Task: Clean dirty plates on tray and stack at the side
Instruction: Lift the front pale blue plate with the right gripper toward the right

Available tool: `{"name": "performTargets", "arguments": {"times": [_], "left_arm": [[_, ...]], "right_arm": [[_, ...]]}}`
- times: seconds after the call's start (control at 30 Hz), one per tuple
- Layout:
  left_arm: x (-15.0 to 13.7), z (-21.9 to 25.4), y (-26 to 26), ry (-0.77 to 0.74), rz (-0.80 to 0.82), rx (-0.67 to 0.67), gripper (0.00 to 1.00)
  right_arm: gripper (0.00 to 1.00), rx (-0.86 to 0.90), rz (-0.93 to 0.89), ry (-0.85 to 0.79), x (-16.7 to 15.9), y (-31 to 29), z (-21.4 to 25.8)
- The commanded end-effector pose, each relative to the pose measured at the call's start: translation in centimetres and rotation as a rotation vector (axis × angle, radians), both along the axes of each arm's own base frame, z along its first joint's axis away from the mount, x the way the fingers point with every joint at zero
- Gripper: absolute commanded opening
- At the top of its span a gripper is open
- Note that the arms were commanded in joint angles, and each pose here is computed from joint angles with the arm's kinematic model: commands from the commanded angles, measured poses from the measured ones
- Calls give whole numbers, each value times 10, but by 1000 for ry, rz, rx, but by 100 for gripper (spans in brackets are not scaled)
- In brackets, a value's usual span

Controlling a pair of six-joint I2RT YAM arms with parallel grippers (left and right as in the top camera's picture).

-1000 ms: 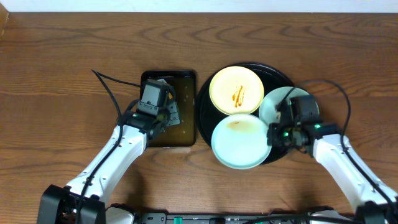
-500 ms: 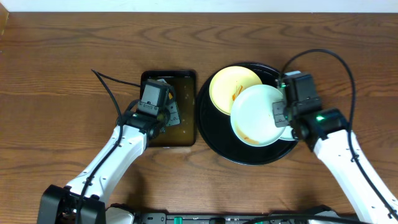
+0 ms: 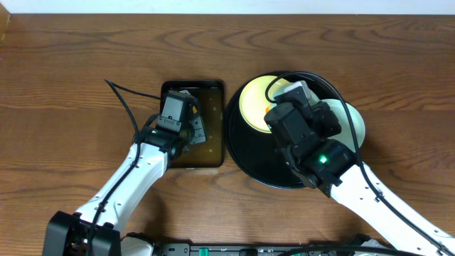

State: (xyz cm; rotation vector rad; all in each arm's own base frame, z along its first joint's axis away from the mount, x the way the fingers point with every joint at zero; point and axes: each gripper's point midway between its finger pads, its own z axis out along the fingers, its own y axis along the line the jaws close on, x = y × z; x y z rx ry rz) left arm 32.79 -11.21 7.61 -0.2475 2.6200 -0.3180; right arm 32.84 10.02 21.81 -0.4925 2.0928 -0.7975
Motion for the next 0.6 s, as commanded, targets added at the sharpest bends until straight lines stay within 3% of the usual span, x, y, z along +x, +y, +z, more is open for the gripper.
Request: {"name": "performTargets", "arguments": {"times": [0.0,0.3,0.43,0.57], "left_arm": [[2,3,4,-13,4,15,8],[2,3,4,-13,4,15,8],[2,3,4,-13,4,15,8],[2,3,4,-13,4,15,8]], "right_arm": [[1,-107,36,-29,3,2,21],[1,-118,24,-71,4,4,29],[1,-14,-32,-119,5,2,29],[1,215,-81,-76,11,-2,7]]}}
